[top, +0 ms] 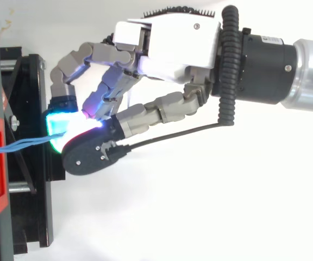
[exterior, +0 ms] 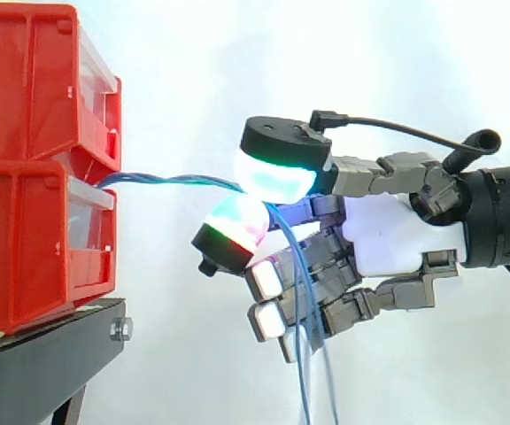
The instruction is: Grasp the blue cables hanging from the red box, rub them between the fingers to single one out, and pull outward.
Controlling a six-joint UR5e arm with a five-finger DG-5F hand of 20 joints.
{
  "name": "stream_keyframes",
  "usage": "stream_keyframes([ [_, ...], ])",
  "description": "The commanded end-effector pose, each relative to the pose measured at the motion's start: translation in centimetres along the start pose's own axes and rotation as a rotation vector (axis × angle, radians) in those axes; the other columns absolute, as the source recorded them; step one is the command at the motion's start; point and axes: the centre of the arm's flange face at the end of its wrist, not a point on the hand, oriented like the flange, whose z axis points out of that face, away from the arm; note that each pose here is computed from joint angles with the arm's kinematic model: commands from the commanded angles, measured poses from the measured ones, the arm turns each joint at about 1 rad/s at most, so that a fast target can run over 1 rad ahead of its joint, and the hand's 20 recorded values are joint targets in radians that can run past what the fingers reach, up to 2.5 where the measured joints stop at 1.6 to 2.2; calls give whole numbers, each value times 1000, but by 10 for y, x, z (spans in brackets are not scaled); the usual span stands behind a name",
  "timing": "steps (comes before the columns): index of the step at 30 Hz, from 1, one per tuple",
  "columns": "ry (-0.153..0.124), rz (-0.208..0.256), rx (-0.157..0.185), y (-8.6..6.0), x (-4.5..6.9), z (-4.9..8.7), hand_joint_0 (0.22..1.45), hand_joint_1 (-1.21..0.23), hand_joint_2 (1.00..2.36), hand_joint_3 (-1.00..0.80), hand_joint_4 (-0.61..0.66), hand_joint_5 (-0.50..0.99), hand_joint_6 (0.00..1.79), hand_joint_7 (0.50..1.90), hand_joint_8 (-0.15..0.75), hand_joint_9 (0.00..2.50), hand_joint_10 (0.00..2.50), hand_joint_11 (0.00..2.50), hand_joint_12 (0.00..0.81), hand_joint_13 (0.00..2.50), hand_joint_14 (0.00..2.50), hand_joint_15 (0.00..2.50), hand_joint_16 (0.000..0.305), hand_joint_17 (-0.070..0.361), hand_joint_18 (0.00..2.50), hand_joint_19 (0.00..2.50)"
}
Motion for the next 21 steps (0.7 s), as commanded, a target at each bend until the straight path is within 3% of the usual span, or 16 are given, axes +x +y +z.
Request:
stream_keyframes([
  [1, -1, 1, 0, 0, -1, 0, 716, -877, 1012, -344, -159, -171, 950, 1061, 196, 912, 22, 680, 280, 882, 29, 677, 41, 91, 767, 658],
  [7, -1, 1, 0, 0, -1, 0, 714, -890, 1001, -492, -103, -169, 947, 1042, 183, 914, 22, 667, 280, 887, 29, 680, 40, 89, 778, 658],
  [10, -1, 1, 1, -1, -1, 0, 609, -844, 1000, -500, -9, -162, 942, 967, 192, 935, 21, 673, 284, 899, 29, 690, 40, 90, 775, 676],
  [14, -1, 0, 0, 0, -1, 0, 498, -677, 1000, -500, 33, -155, 924, 975, 234, 987, 21, 665, 312, 936, 26, 694, 46, 103, 819, 675],
  [21, -1, -1, 1, 0, -1, -1, 493, -394, 1000, -500, 50, -155, 901, 994, 254, 1017, 21, 657, 323, 950, 28, 689, 49, 110, 829, 685],
])
